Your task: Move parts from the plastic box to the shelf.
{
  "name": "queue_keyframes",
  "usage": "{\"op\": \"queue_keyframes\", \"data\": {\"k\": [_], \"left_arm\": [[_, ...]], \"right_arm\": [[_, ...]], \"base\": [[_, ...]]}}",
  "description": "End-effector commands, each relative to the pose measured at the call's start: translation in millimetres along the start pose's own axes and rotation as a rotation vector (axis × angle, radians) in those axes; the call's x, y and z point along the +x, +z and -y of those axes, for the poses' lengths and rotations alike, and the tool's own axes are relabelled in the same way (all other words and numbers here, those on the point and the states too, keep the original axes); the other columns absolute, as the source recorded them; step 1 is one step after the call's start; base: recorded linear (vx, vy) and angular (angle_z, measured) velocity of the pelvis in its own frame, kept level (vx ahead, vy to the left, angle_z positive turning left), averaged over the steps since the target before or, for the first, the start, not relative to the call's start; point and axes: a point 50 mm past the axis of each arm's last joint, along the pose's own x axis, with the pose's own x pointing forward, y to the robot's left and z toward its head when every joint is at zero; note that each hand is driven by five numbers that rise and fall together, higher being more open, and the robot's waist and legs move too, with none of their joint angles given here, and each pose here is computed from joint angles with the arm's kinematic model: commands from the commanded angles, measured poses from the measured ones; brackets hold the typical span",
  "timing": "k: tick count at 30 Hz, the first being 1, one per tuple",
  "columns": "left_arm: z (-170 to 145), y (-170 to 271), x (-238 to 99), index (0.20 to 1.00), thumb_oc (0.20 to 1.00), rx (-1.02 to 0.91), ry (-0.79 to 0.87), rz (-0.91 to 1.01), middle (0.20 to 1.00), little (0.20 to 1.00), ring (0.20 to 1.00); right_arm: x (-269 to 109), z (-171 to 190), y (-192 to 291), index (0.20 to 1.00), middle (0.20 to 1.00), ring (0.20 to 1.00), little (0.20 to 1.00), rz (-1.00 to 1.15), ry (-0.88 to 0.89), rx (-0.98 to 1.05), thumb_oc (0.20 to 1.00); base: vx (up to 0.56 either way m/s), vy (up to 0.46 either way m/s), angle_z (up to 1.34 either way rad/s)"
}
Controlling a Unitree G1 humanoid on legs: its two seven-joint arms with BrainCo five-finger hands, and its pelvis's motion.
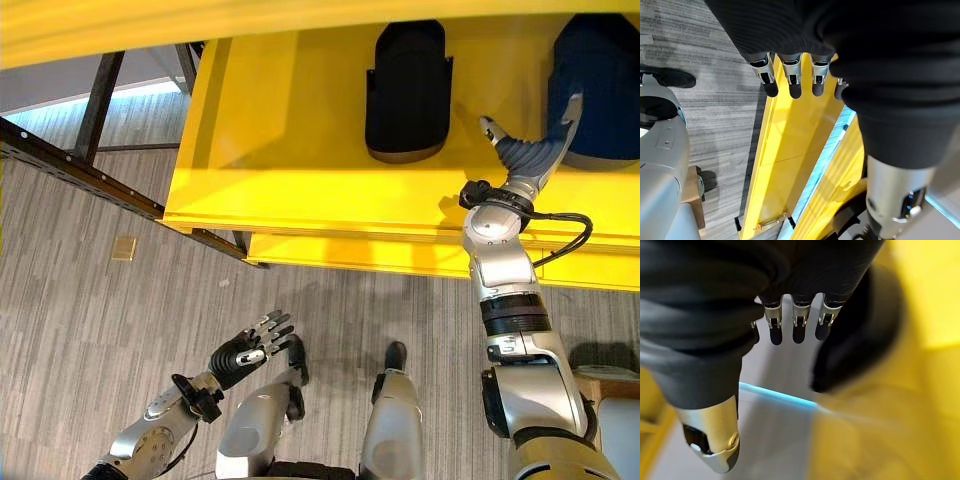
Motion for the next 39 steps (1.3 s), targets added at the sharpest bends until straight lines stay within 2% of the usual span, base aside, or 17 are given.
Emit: {"op": "queue_keyframes", "data": {"k": [1, 4, 7, 8, 11, 12, 13, 14, 15, 19, 23, 25, 30, 33, 36, 39], "left_arm": [[9, -3, -3, 1.0, 1.0, -0.049, -0.032, 0.082, 1.0, 1.0, 1.0], [8, -6, -4, 1.0, 1.0, -0.061, -0.02, 0.107, 1.0, 1.0, 1.0], [9, -6, -5, 1.0, 1.0, -0.084, -0.009, 0.132, 1.0, 1.0, 1.0], [9, -4, -6, 1.0, 1.0, -0.094, 0.005, 0.15, 1.0, 1.0, 1.0], [8, -2, -10, 1.0, 1.0, -0.119, 0.05, 0.191, 1.0, 1.0, 1.0], [8, -2, -11, 1.0, 1.0, -0.122, 0.053, 0.191, 1.0, 1.0, 1.0], [0, 3, -22, 1.0, 1.0, -0.133, 0.119, 0.244, 1.0, 1.0, 1.0], [-2, 5, -26, 1.0, 1.0, -0.134, 0.135, 0.256, 1.0, 1.0, 1.0], [-7, 10, -36, 1.0, 1.0, -0.126, 0.18, 0.286, 1.0, 1.0, 1.0], [-11, 18, -54, 1.0, 1.0, -0.084, 0.249, 0.325, 1.0, 1.0, 1.0], [-11, 24, -60, 1.0, 1.0, -0.019, 0.252, 0.327, 1.0, 1.0, 1.0], [-11, 27, -58, 1.0, 1.0, 0.077, 0.232, 0.285, 1.0, 1.0, 1.0], [-13, 31, -56, 1.0, 1.0, 0.18, 0.143, 0.179, 1.0, 1.0, 1.0], [-13, 32, -53, 1.0, 1.0, 0.17, 0.1, 0.179, 1.0, 1.0, 1.0], [-13, 30, -51, 1.0, 1.0, 0.122, 0.126, 0.225, 1.0, 1.0, 1.0], [-15, 29, -55, 1.0, 1.0, 0.137, 0.168, 0.243, 1.0, 1.0, 1.0]], "right_arm": [[-1, 5, 53, 1.0, 1.0, 1.0, 1.0, 0.319, -0.026, 0.09, 1.0], [-28, -4, 60, 1.0, 1.0, 1.0, 1.0, 0.396, 0.134, 0.154, 1.0], [-55, -9, 55, 1.0, 1.0, 1.0, 1.0, 0.392, 0.293, 0.176, 1.0], [-76, -7, 49, 1.0, 1.0, 1.0, 1.0, 0.368, 0.397, 0.177, 1.0], [-116, 8, 19, 1.0, 1.0, 1.0, 1.0, 0.247, 0.581, 0.121, 1.0], [-118, 10, 18, 1.0, 1.0, 1.0, 1.0, 0.24, 0.588, 0.117, 1.0], [-150, 29, -12, 1.0, 1.0, 1.0, 1.0, 0.098, 0.731, 0.043, 1.0], [-155, 35, -19, 1.0, 1.0, 1.0, 1.0, 0.05, 0.757, 0.026, 1.0], [-167, 57, -38, 1.0, 1.0, 1.0, 1.0, -0.049, 0.784, -0.004, 1.0], [-179, 86, -49, 1.0, 1.0, 1.0, 1.0, -0.105, 0.795, -0.04, 1.0], [-182, 95, -59, 1.0, 1.0, 1.0, 1.0, -0.179, 0.741, -0.05, 1.0], [-188, 101, -79, 1.0, 1.0, 1.0, 1.0, -0.334, 0.634, -0.049, 1.0], [-188, 103, -102, 1.0, 1.0, 1.0, 1.0, -0.471, 0.472, -0.094, 1.0], [-193, 108, -119, 1.0, 1.0, 1.0, 1.0, -0.596, 0.381, -0.108, 1.0], [-205, 126, -137, 1.0, 1.0, 1.0, 1.0, -0.734, 0.255, -0.139, 1.0], [-211, 130, -143, 1.0, 1.0, 1.0, 1.0, -0.763, 0.258, -0.175, 1.0]], "base": [[-0.01, 0.117, -0.02], [0.0, 0.096, -0.01], [0.0, 0.059, -0.01], [0.0, 0.059, -0.04], [-0.01, 0.056, -0.04], [-0.01, 0.014, -0.23], [-0.03, 0.006, -0.23], [-0.05, 0.008, -0.29], [-0.04, 0.014, -0.19], [0.0, 0.026, -0.09], [0.02, 0.101, 0.04], [0.03, 0.393, 0.13], [0.02, 0.377, 0.12], [0.04, 0.265, -0.09], [-0.01, 0.156, -0.35], [-0.08, 0.03, -0.9]]}}
